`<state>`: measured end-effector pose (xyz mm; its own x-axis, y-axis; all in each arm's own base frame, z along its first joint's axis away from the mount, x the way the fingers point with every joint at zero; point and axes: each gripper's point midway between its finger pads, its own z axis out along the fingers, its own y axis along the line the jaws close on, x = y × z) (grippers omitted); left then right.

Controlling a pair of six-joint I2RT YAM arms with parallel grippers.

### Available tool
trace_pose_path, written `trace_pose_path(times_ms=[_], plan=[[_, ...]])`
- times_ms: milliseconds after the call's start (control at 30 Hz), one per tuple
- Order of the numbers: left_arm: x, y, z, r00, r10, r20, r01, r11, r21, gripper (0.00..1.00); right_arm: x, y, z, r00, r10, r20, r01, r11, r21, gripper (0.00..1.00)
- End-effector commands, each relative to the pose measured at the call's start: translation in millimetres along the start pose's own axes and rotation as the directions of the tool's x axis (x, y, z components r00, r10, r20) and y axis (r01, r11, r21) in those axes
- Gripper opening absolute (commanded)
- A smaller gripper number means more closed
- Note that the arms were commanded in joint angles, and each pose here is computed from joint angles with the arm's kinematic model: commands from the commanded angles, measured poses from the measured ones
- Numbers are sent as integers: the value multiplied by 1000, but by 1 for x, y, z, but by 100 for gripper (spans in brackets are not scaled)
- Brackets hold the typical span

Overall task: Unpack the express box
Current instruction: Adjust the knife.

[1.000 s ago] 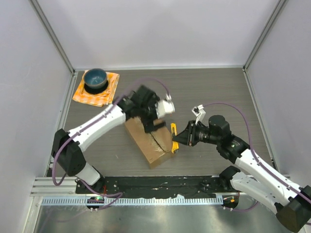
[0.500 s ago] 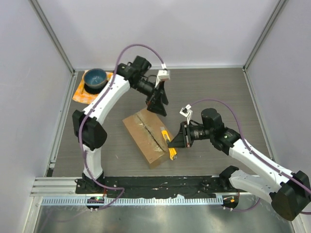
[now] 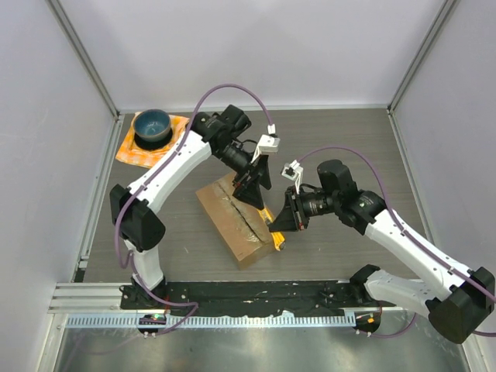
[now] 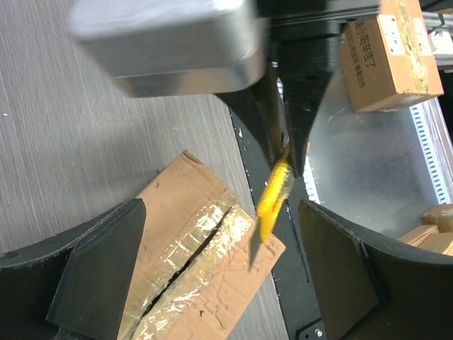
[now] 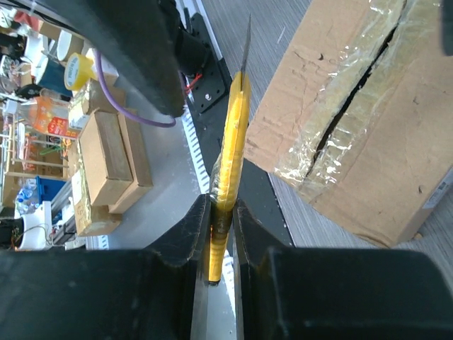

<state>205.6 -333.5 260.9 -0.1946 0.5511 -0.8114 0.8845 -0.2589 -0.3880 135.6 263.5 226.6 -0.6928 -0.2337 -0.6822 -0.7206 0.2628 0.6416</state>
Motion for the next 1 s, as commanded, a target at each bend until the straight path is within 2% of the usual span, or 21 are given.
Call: trace_pose_path(times_ms=[0, 167, 300, 433, 467, 633, 700, 767, 800, 833, 967], plan=[[27, -74, -13, 968, -214, -131, 225, 971, 81, 93, -7, 1, -9, 997, -73, -32, 74, 996, 41, 1], [41, -83, -3, 955, -189, -229, 209, 975, 68, 87, -18, 4, -13, 994, -103, -37, 105, 992, 67, 1], [48, -78, 1, 940, -215, -263, 238, 970, 57, 82, -22, 6, -15, 993, -111, -41, 113, 991, 66, 1], [44, -76, -1, 945, -201, -257, 221, 974, 49, 65, -22, 7, -16, 993, -114, -45, 117, 990, 74, 1], [43, -76, -1, 946, -197, -256, 216, 975, 48, 57, -23, 7, -17, 993, -114, -44, 117, 990, 77, 1], [42, -76, 0, 945, -203, -256, 223, 974, 49, 52, -28, 4, -17, 992, -122, -31, 125, 987, 99, 1], [43, -76, 1, 945, -207, -255, 228, 972, 53, 42, -32, 5, -18, 991, -132, -15, 133, 986, 104, 1], [40, -77, 2, 947, -208, -245, 230, 971, 64, 27, -32, 2, -17, 991, -133, -10, 133, 985, 113, 1], [39, -77, 3, 948, -209, -240, 231, 971, 68, 16, -34, 2, -16, 992, -130, 2, 128, 985, 116, 1], [36, -77, 4, 950, -211, -229, 234, 969, 77, 0, -36, 4, -16, 991, -136, 16, 134, 985, 109, 1], [28, -80, 5, 955, -235, -183, 258, 959, 115, 0, -32, -2, -12, 991, -123, 55, 116, 986, 117, 1]])
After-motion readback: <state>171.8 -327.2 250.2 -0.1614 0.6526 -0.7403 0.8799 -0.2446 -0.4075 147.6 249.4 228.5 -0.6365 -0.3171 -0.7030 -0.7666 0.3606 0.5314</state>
